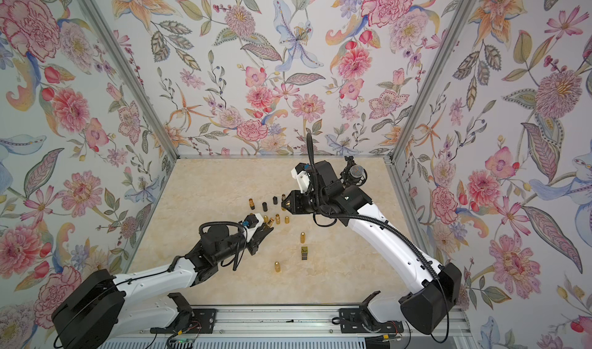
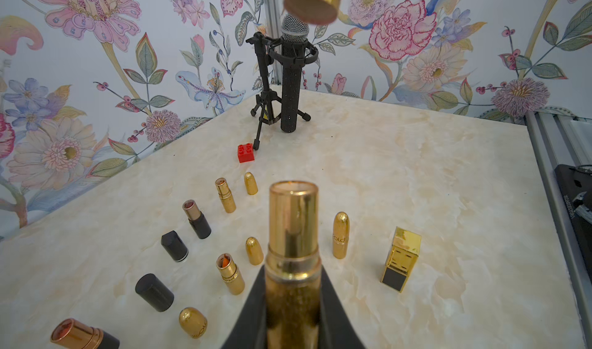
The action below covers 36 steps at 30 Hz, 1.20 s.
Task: Open the lipstick cap
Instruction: Open the cover of the lipstick, then place the cover at the center of the board.
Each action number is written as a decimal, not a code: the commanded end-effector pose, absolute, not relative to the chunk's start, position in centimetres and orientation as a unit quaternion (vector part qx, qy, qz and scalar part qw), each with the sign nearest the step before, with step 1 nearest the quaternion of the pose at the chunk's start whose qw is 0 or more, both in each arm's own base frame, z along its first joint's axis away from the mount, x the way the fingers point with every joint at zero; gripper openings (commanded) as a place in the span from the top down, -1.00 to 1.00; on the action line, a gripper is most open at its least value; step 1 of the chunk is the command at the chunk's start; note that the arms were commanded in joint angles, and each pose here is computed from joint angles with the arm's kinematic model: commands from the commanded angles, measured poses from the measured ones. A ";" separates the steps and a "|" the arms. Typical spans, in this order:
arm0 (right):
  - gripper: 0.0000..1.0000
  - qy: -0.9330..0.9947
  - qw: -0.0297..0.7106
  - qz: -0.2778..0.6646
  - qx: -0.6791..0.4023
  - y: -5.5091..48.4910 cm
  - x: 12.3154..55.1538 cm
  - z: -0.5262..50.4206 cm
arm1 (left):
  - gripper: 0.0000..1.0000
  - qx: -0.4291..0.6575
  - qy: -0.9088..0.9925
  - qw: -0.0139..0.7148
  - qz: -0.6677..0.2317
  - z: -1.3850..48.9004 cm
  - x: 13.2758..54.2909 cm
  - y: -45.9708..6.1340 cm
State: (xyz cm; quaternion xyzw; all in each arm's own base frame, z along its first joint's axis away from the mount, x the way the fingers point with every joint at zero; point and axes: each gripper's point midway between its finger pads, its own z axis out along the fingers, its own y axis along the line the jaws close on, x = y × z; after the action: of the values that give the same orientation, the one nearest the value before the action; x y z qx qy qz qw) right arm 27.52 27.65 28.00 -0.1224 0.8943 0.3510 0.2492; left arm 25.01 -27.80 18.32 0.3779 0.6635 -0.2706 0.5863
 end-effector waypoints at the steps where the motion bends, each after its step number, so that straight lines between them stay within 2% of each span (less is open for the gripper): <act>1: 0.54 0.920 0.262 0.278 -0.089 24.4 29.9 24.5 | 0.83 0.347 0.662 0.605 -0.275 19.5 25.1 -26.8; 9: 0.55 0.957 0.254 0.127 -0.055 21.1 33.5 15.6 | 0.83 0.329 0.662 0.612 -0.281 20.0 25.3 -26.6; 16: 0.58 0.971 0.225 0.067 -0.048 20.8 35.1 9.2 | 0.82 0.314 0.655 0.619 -0.299 20.6 25.6 -27.0; 26: 0.58 0.977 0.208 0.029 -0.039 20.8 37.0 4.7 | 0.82 0.314 0.659 0.616 -0.296 20.2 26.0 -27.2; 36: 0.58 0.979 0.198 0.030 -0.037 21.4 37.8 3.0 | 0.82 0.317 0.664 0.612 -0.291 19.8 25.9 -27.1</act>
State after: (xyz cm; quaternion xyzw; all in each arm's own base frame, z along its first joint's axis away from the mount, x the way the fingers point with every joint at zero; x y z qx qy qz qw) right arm 37.02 21.22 3.04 -0.0414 0.9805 0.0346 0.1888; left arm 25.39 -27.46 19.26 0.3312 0.6649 -0.2947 0.6010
